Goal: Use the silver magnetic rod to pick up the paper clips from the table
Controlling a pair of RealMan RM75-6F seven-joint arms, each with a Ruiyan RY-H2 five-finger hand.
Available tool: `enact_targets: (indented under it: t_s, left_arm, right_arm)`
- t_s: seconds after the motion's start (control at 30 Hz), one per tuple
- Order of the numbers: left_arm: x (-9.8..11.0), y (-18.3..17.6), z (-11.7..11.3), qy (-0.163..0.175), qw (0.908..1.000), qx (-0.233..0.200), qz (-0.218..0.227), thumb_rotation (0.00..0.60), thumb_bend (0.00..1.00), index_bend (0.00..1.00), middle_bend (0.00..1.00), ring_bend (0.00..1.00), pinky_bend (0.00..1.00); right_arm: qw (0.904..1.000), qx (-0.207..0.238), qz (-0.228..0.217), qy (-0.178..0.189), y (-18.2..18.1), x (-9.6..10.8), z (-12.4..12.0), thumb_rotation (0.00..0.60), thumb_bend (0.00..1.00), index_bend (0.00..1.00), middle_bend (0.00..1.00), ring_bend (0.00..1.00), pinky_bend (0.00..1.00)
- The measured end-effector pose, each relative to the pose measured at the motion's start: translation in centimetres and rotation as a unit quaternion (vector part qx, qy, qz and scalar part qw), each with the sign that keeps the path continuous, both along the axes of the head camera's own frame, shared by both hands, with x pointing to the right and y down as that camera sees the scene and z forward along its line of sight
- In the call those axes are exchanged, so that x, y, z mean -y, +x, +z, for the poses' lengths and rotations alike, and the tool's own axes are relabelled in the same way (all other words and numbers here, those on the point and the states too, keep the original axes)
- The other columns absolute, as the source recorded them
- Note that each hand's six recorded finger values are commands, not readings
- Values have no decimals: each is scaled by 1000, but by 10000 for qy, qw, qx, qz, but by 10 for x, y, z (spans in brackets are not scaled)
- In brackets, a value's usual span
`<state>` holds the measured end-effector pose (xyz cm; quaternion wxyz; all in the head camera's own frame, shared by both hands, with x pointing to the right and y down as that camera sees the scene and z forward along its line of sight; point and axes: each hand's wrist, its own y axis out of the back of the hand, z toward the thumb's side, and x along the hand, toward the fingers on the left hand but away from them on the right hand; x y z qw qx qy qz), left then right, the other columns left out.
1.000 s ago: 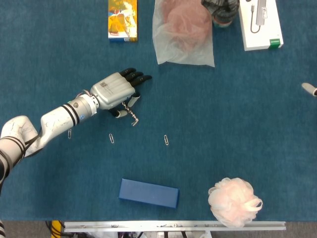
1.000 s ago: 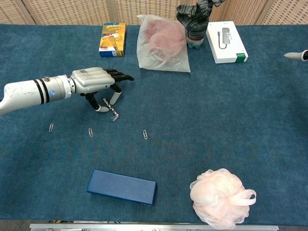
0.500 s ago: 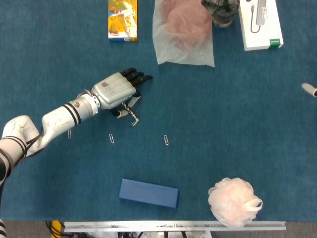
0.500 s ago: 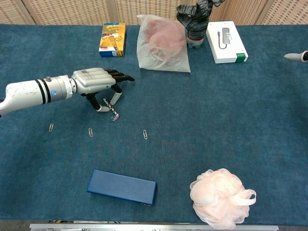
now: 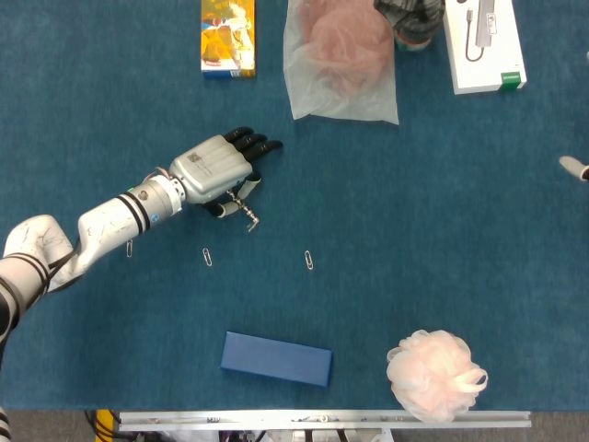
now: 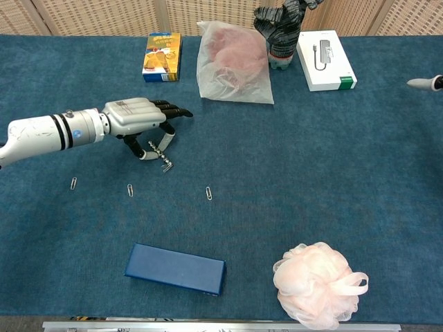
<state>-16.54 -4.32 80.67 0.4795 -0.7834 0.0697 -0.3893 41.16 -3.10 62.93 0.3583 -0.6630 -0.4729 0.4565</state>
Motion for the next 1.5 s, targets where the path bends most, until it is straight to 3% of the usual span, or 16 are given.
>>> enact_targets:
  t_s: [0.67,1.1,1.5]
  left_arm:
    - [-5,-18,-26,139,9997,-169,-59,600,406,574,0,0,51]
    - [-31,-47,-57,251,9995,-108,-131,600,406,575,0,0,51]
    - [-58,-65,-61,342,9992,89,-193,600,406,572,0,0,51]
  right_arm:
    - [9999,37,-104,17,-9,1,-2,600,0,119,35,0,0]
    - [9997,61,-251,37,-21,-1,-5,600,0,119,36,0,0]
    - [9993,58,-357,74,-31,-5,-10,600,0,119,35,0,0]
